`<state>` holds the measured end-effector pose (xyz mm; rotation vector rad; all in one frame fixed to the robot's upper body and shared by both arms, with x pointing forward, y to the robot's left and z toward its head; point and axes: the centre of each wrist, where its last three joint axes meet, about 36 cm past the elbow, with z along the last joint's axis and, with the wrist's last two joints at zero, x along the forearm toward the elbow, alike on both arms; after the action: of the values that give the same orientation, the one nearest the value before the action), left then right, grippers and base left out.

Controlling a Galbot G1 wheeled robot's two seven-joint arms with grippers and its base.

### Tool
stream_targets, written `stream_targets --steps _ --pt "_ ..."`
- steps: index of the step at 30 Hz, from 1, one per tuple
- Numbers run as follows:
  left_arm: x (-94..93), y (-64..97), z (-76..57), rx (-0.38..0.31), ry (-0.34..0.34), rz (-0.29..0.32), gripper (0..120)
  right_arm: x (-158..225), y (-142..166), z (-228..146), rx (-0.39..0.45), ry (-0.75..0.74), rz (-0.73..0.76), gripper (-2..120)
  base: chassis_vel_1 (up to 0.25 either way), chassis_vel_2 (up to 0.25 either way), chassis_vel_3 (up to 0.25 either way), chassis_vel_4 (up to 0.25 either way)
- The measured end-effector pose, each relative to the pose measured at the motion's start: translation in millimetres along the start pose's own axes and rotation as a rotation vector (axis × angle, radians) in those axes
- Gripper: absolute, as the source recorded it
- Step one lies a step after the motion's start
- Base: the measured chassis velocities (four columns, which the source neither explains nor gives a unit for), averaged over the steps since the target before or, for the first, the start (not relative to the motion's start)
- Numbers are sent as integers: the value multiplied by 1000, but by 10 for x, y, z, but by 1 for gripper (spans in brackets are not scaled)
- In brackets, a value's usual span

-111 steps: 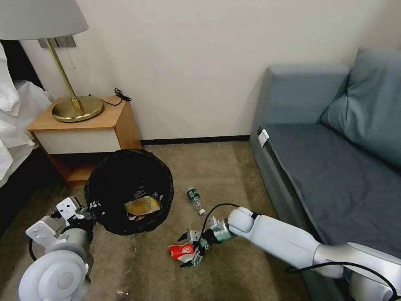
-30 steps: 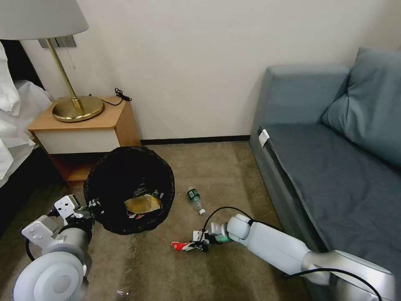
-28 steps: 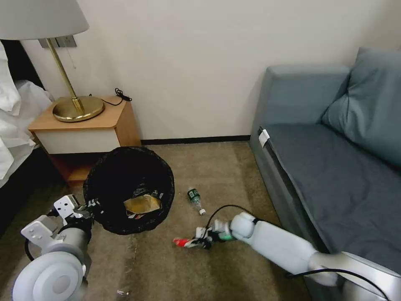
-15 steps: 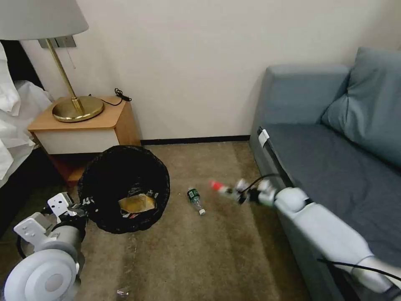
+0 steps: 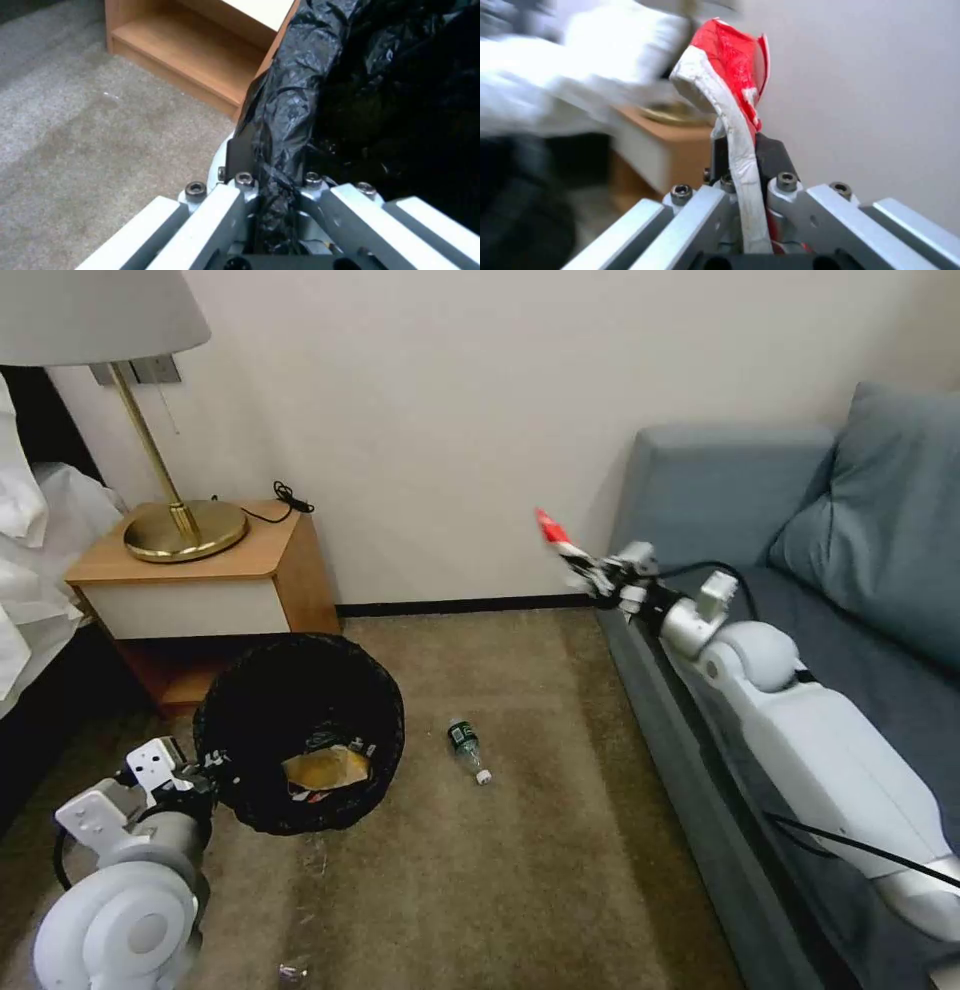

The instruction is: Pick up the trash bin, then pick up the garbage on the floor and place it into the trash bin.

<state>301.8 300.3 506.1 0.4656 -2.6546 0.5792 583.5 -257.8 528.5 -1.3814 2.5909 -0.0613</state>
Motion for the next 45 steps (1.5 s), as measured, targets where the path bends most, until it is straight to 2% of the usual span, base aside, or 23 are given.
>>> stream_targets --steps 1,2,5,6,8,12,14,28,35,38,41,42,44,45 --pt "2 -2 6 -1 1 1 1 -164 159 -21 -10 -13 -65 0 0 0 0 0" --pt "2 -2 6 -1 1 1 1 -164 159 -21 -10 -13 -65 0 0 0 0 0" --pt "31 -2 22 -5 2 -3 1 -679 611 -97 -12 -38 -245 0 0 0 0 0" --pt "31 -2 22 -5 2 -3 1 -679 611 -97 -12 -38 -245 0 0 0 0 0" --pt "38 6 37 -7 3 -8 1 -1034 882 -181 -1 -56 -349 0 0 0 0 0" --pt "39 5 44 -3 4 -9 1 -1224 1050 -216 -2 -65 -403 0 0 0 0 0" --pt "24 3 60 0 7 -10 1 -1383 1248 -181 -6 -56 -459 0 0 0 0 0" --pt "-4 -3 59 -4 10 -6 1 -1285 1572 210 -6 46 -545 0 0 0 0 0" --pt "-14 -31 100 3 17 -2 1 -1498 1850 374 -7 66 -610 0 0 0 0 0" --pt "-6 -33 93 1 15 0 1 -1517 1875 426 -1 70 -612 0 0 0 0 0" --pt "15 -31 74 -5 10 2 1 -1499 1877 532 6 80 -595 11 0 0 0 0" --pt "15 -31 74 -5 10 2 1 -1499 1877 532 6 80 -595 11 0 0 0 0" --pt "28 -34 64 -6 9 6 1 -1476 1845 606 12 92 -582 23 0 0 0 0" --pt "28 -34 64 -6 9 6 1 -1476 1845 606 12 92 -582 23 0 0 0 0"
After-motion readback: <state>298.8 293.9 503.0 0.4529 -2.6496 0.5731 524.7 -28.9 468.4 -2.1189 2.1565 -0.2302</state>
